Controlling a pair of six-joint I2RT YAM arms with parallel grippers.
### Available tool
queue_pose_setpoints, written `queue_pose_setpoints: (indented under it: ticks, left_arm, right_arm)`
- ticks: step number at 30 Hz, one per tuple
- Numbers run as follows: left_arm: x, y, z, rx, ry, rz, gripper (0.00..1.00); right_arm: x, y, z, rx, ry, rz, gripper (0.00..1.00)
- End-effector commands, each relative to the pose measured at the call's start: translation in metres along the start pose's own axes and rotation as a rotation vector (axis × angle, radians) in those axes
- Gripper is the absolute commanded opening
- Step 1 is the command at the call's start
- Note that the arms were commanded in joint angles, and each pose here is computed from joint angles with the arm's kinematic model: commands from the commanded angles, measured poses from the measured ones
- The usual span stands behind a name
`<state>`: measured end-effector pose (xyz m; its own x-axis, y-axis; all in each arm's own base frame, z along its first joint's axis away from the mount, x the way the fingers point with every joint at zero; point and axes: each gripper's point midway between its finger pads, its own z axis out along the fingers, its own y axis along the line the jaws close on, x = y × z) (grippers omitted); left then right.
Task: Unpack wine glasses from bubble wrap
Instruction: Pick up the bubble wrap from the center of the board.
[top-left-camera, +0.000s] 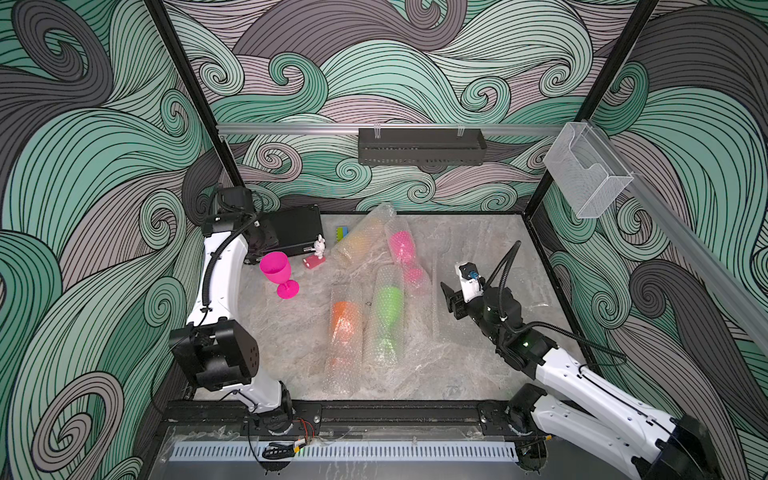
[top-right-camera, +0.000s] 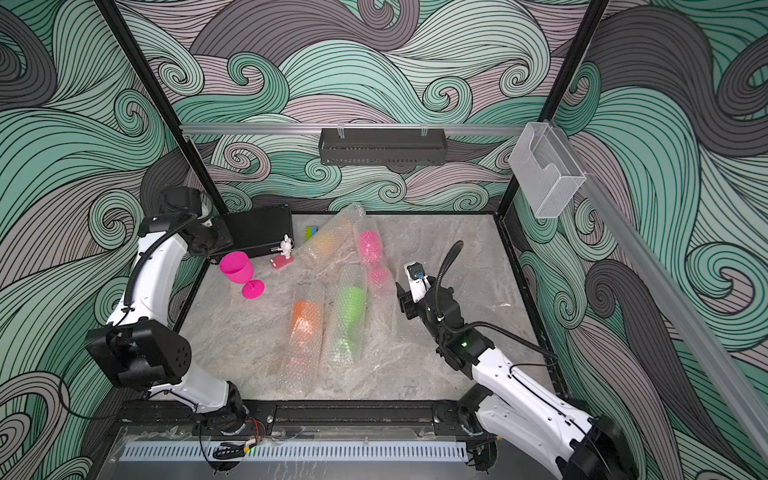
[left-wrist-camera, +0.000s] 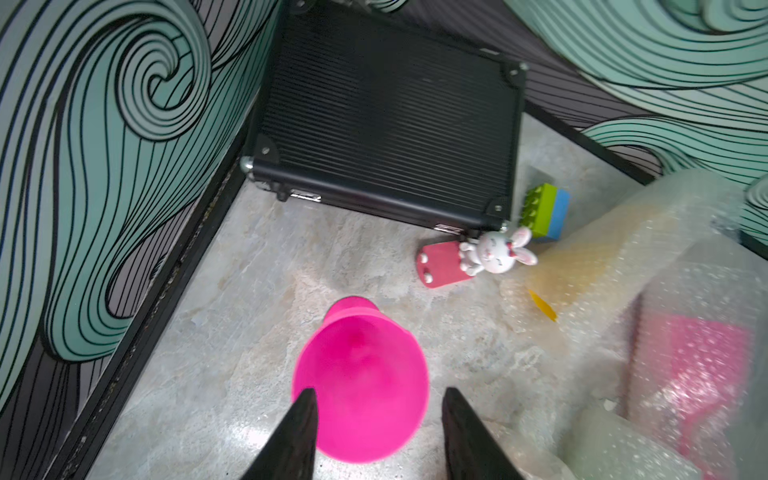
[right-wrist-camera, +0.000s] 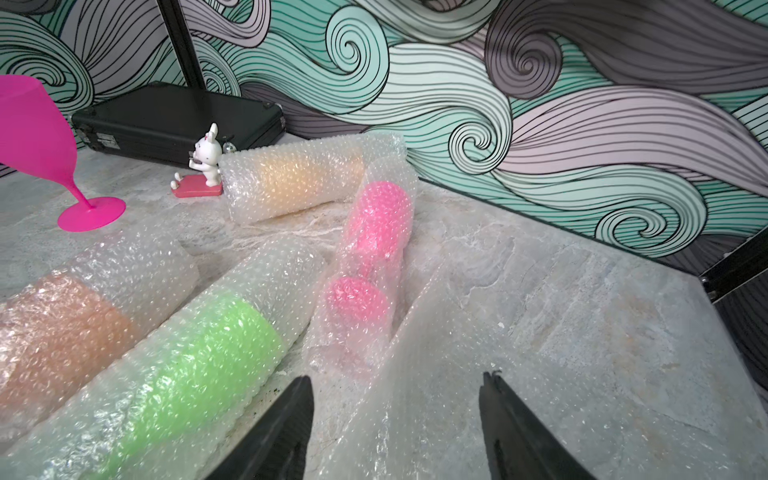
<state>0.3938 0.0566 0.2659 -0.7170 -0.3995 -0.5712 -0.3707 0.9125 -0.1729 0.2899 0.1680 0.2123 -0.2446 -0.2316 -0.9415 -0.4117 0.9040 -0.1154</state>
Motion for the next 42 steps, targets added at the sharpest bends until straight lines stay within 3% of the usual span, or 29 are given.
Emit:
queue_pose_setpoints:
  ticks: [1,14,25,32,42]
  left_arm:
    - [0.001,-0.033,-0.021,0.094,-0.046,0.035,0.49]
    - [0.072,-0.123,-0.004,0.388,0.068,0.051,0.49]
    - [0.111,-0.143,0.009,0.468,0.171,0.06,0.49]
    - [0.134,-0.15,0.0,0.513,0.223,0.06,0.48]
    - [0.148,-0.158,0.0,0.536,0.252,0.084,0.48]
  right_arm:
    - [-0.012,0.003,0.003,-0.022,0.017,0.068,0.66]
    - [-0.001,0.024,0.051,-0.13,0.291,0.222,0.65]
    - [0.019,0.021,0.126,-0.172,0.441,0.326,0.64]
    - [0.037,0.02,0.17,-0.216,0.537,0.385,0.62]
    - [0.06,0.029,0.202,-0.256,0.617,0.434,0.57]
